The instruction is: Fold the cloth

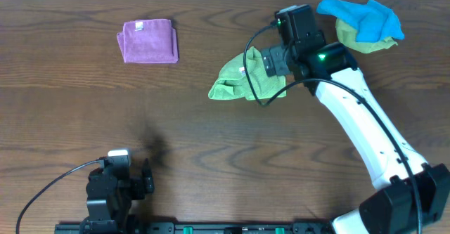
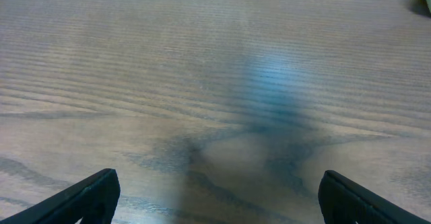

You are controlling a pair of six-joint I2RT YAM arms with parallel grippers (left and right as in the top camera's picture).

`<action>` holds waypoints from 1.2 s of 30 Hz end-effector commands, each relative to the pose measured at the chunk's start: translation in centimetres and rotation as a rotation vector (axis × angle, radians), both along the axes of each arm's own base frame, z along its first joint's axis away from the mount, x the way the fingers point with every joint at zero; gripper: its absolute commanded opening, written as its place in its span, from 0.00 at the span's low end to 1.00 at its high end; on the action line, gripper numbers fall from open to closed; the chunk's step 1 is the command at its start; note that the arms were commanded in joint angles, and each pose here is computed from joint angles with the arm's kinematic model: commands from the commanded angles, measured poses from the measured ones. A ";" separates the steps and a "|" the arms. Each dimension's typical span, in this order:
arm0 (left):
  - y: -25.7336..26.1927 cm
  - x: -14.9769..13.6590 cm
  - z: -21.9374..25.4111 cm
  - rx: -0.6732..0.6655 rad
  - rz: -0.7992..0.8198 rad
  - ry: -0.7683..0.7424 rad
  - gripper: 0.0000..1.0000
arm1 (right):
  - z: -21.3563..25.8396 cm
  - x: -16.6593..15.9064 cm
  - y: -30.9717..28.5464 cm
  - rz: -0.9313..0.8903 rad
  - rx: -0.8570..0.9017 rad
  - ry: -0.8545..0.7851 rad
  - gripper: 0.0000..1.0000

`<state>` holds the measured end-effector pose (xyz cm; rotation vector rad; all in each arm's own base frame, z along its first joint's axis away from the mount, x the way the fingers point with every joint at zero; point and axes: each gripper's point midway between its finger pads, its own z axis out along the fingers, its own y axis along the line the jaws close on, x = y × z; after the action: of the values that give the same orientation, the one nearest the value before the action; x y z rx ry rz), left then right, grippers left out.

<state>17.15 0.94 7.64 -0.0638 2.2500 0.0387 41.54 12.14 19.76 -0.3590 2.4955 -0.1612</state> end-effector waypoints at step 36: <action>0.3 -1.0 -1.5 0.021 0.010 0.068 0.95 | -17.4 -0.2 1.6 -0.237 0.881 0.216 0.66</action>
<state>17.15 0.94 7.63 -0.0638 2.2504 0.0387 41.26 13.48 2.49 0.2682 2.5263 0.8719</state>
